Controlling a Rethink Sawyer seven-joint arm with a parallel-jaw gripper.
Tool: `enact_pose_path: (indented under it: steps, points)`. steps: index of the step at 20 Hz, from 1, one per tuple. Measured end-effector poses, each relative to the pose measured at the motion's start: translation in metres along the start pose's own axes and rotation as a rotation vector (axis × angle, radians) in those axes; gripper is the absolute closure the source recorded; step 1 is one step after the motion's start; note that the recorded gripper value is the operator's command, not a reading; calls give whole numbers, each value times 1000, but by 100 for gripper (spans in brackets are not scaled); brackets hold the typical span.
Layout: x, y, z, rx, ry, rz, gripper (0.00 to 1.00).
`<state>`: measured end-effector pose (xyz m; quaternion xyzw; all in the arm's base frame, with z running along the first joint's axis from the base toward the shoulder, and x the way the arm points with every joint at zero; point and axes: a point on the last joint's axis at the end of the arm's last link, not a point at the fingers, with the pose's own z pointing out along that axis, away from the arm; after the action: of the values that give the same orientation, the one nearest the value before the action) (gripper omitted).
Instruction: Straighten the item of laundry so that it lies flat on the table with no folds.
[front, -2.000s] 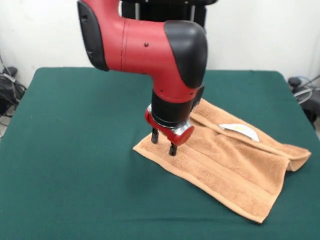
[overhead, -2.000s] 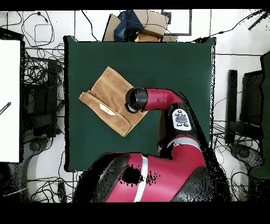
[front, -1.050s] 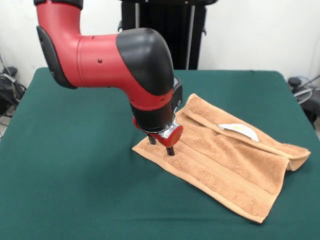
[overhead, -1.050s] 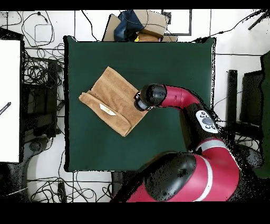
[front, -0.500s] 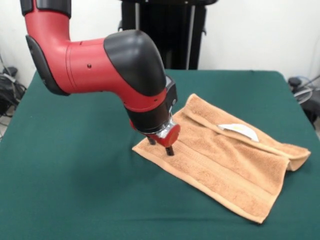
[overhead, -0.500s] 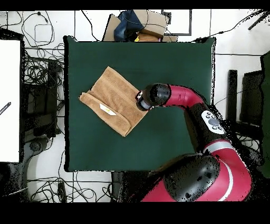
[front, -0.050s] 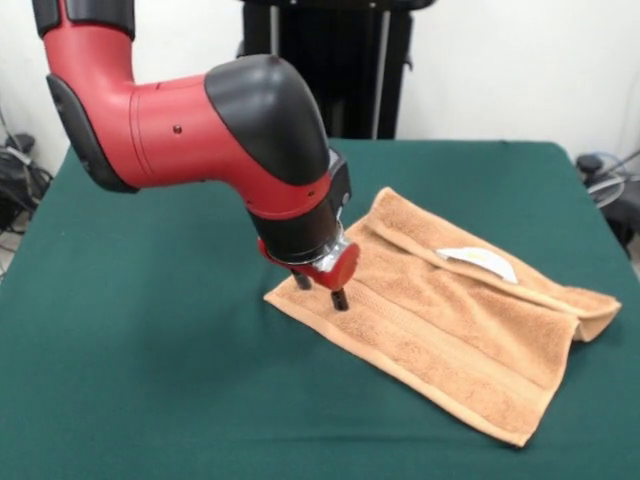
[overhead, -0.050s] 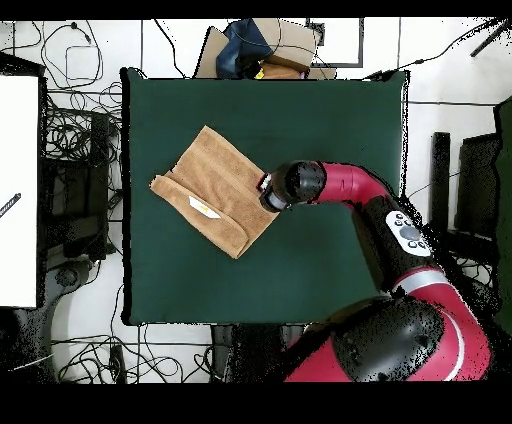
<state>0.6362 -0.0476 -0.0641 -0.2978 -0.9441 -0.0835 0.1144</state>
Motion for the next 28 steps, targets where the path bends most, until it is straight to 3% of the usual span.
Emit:
enact_pose_path:
  steps: [8,11,15,23,28]
  points:
    - [7,8,1,52,-42,-62,0]
    - [13,14,2,104,-94,-89,0]
    - [15,17,3,123,-118,-109,0]
    - [16,13,2,100,-123,-108,0]
    - [12,4,0,40,-106,-96,0]
